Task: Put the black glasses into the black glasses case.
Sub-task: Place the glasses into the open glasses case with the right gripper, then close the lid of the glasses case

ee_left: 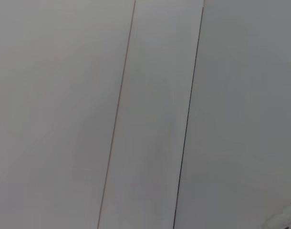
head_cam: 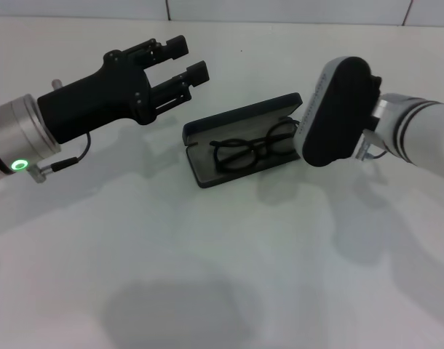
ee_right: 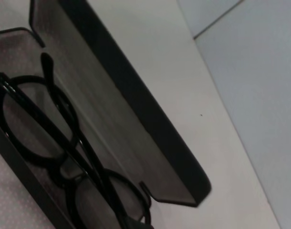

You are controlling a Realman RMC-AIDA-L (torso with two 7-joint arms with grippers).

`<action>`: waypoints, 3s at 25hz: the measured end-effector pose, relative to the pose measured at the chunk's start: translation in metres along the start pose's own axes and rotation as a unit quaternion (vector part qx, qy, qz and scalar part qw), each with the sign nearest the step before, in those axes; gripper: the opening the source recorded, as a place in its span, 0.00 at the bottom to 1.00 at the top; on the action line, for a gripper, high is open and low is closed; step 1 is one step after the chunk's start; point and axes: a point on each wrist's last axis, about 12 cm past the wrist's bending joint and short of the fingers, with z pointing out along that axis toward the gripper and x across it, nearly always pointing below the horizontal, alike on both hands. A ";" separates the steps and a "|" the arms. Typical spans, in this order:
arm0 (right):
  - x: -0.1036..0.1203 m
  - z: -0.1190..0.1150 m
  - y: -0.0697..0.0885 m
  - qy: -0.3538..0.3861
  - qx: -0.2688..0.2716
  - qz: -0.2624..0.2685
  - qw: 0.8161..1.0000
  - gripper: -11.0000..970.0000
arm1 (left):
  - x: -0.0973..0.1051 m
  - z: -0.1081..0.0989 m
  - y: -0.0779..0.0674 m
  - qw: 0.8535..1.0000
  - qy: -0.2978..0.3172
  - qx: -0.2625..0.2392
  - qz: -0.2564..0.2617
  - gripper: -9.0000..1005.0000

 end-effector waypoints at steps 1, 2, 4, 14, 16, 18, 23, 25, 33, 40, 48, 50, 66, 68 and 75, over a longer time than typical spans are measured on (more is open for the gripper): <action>-0.001 0.002 0.000 0.001 -0.003 -0.002 1.000 0.49 | 0.000 0.000 0.000 1.000 0.000 0.000 0.000 0.60; -0.002 0.004 0.001 0.001 -0.005 -0.005 1.000 0.49 | 0.000 0.001 0.000 1.000 0.000 0.001 0.000 0.60; -0.001 0.007 0.001 0.002 -0.008 -0.007 1.000 0.49 | 0.000 0.003 0.000 1.000 -0.001 0.003 0.000 0.60; -0.009 0.007 0.008 -0.020 -0.019 -0.024 0.999 0.49 | 0.000 0.006 -0.001 1.000 -0.005 0.004 0.000 0.60; -0.009 0.007 0.008 -0.025 -0.019 -0.025 0.999 0.49 | 0.000 0.006 -0.002 1.000 -0.006 0.004 -0.001 0.60; -0.010 0.006 0.008 -0.031 -0.020 -0.025 0.999 0.49 | 0.000 0.007 -0.002 1.000 -0.006 0.004 -0.001 0.60; -0.009 0.006 0.009 -0.036 -0.021 -0.028 0.999 0.49 | 0.001 0.007 -0.002 1.000 -0.007 0.004 -0.002 0.60; -0.005 0.006 0.006 -0.028 -0.018 -0.027 0.999 0.49 | 0.001 0.007 -0.003 1.000 -0.007 0.004 -0.002 0.60; 0.007 0.012 0.000 -0.001 -0.014 -0.026 1.000 0.49 | 0.001 0.011 -0.004 1.000 -0.010 0.009 -0.005 0.60; 0.005 0.013 0.006 -0.007 -0.021 -0.042 0.999 0.49 | 0.000 0.016 -0.005 1.000 -0.013 0.014 -0.007 0.60; -0.001 0.016 0.013 -0.018 -0.038 -0.059 0.997 0.49 | -0.001 0.019 -0.004 1.000 -0.014 0.018 -0.005 0.60; -0.003 0.016 0.012 -0.025 -0.037 -0.061 0.997 0.49 | -0.002 0.019 -0.004 1.000 -0.014 0.018 -0.005 0.60; -0.003 0.009 0.011 -0.046 -0.037 -0.065 0.996 0.49 | -0.001 0.019 -0.004 1.000 -0.013 0.016 -0.006 0.60; 0.002 0.003 0.005 -0.048 -0.026 -0.053 0.997 0.49 | -0.001 0.018 -0.004 1.000 -0.013 0.015 -0.005 0.60; 0.026 -0.027 -0.008 -0.082 -0.022 -0.017 0.996 0.49 | -0.001 0.018 -0.002 1.000 -0.012 0.003 -0.006 0.60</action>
